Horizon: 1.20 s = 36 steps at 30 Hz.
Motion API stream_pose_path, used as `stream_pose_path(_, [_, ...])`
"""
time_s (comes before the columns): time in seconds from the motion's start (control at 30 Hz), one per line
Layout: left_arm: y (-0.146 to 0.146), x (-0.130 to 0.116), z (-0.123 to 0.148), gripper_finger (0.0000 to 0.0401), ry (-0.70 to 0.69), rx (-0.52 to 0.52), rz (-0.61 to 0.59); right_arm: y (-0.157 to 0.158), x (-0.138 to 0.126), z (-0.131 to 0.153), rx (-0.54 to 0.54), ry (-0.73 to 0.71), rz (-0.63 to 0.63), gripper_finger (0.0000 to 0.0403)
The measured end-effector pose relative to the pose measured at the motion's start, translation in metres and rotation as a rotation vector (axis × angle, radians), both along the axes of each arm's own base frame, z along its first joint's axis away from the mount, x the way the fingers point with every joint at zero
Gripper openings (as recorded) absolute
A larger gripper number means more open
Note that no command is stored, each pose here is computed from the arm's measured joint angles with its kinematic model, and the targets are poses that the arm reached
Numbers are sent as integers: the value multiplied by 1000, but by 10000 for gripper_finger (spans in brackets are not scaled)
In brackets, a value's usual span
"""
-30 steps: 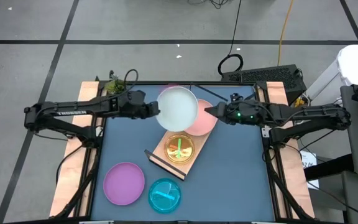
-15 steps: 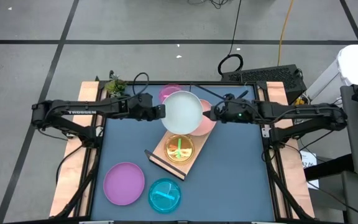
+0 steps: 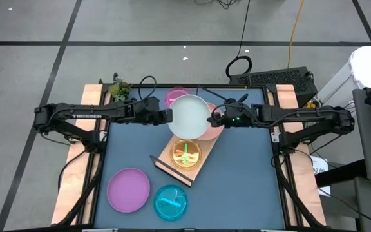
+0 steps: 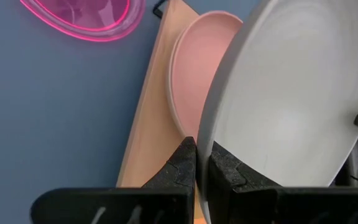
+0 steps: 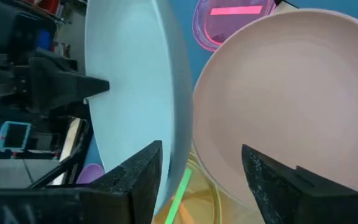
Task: Place and stack plates onto a shelf
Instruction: Stack the light gray plate on top of the light pink plate on the shelf
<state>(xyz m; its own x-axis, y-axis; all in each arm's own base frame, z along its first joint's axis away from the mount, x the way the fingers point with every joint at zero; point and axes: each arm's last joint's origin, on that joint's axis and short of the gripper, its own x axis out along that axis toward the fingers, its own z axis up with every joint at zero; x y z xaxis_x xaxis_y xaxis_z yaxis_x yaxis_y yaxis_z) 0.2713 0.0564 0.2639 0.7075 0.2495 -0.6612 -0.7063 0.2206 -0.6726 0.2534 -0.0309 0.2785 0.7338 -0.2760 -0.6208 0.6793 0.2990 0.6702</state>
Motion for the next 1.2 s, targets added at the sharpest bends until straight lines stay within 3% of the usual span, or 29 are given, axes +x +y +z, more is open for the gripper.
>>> stream_pose_path(0.43, [0,1,0,12,-3,14,45,-5,5,-6,-85,42,21,102])
stream_pose_path(0.83, [-7,6,4,47,-65,16,28,-10,3,-8,-110,80,21,13])
stream_pose_path(1.2, [-18,9,6,51,-83,34,-21,-13,1,-10,-85,104,30,3])
